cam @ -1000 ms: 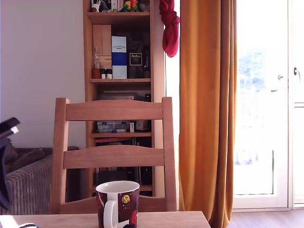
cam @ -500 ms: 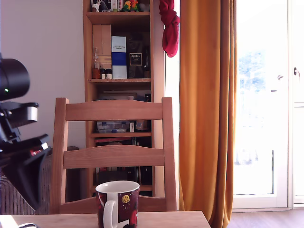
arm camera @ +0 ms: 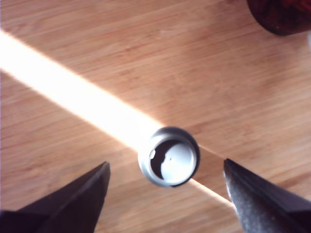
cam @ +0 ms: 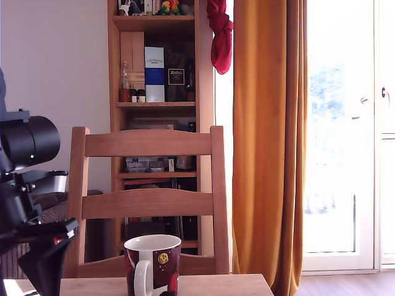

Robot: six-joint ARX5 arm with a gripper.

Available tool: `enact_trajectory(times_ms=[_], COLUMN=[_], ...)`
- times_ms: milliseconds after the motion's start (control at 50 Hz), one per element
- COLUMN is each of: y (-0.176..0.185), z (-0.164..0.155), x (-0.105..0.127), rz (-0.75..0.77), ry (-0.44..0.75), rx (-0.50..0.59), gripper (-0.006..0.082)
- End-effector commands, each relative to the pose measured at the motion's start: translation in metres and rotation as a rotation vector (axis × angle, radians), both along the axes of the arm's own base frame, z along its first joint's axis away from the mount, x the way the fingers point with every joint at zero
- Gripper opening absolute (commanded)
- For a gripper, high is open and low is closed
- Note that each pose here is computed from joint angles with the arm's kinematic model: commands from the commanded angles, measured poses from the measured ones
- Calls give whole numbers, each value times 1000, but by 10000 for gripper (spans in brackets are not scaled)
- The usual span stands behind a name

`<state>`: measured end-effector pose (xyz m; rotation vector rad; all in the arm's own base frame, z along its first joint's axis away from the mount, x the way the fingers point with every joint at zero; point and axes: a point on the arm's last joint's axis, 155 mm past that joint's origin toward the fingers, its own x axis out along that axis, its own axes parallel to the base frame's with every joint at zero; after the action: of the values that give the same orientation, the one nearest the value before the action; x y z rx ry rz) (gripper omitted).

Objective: Pick the grey coffee capsule and place it inside the red coffee cup

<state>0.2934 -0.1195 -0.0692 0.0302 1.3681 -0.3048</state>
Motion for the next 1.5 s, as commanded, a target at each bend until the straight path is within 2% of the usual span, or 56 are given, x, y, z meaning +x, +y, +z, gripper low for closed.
enact_trajectory(times_ms=[0,140,300,440,560,720,880,1060,1300,1480], y=[-2,-3,-2,0,2,1,-2,-9,-49,-69], z=[-6,-9,-8,-9,-11,-9,-6,7,44,66], x=[3,7,7,2,-3,4,10,30,62,78], rz=[-9,-8,-7,-6,-6,-5,-6,-5,-43,-62], ry=[-2,-17,-13,9,31,2,-17,-62,-123,-170], rx=[0,-1,3,11,19,17,10,-7,-153,-193], gripper=[685,672,587,477,456,293,199,195,195,195])
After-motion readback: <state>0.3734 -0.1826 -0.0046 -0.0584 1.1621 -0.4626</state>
